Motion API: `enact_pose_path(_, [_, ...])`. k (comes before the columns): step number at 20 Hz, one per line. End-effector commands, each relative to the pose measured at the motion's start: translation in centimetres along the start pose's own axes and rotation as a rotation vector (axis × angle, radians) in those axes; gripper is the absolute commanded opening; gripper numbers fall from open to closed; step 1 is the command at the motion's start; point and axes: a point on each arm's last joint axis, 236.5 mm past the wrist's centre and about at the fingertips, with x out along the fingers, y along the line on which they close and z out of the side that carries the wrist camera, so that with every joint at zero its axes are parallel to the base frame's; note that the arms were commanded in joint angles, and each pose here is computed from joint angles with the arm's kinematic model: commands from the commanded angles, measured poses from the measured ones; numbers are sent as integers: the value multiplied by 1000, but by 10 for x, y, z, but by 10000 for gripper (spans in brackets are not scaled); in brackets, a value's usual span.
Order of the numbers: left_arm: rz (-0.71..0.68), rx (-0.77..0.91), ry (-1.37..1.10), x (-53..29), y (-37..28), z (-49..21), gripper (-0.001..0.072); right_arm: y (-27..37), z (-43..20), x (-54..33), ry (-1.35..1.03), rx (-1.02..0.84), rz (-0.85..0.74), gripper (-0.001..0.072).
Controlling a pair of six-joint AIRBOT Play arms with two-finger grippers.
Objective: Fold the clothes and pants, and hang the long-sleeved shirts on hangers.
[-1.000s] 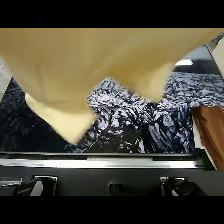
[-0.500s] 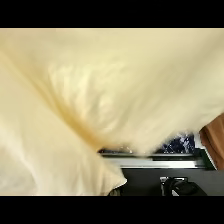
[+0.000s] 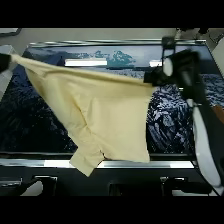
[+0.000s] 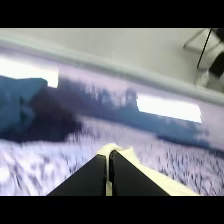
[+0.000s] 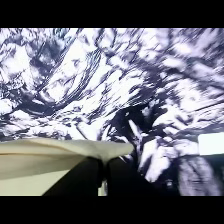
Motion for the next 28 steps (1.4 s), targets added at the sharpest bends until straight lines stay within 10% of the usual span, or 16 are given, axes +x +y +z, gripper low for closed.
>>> enact_pose_path(1, [-10,-217,333,56,24,-111,23,60,-47,87,211,195,159,43])
enact_pose_path(5, [-85,-248,615,65,4,-191,50,70,-58,100,264,218,194,51])
enact_pose_path(6, [-92,-251,638,63,2,-197,169,61,-53,96,264,203,190,127])
enact_pose_path(8, [-82,-288,698,49,8,-200,718,14,-48,81,308,161,165,492])
enact_pose_path(13, [123,-396,1090,-40,70,-274,711,-108,-130,40,720,233,139,572])
enact_pose_path(15, [84,-457,1190,-60,62,-325,591,-100,-166,39,798,258,228,572])
enact_pose_path(28, [-31,-545,1117,-34,8,-411,581,-47,-230,54,868,331,438,576])
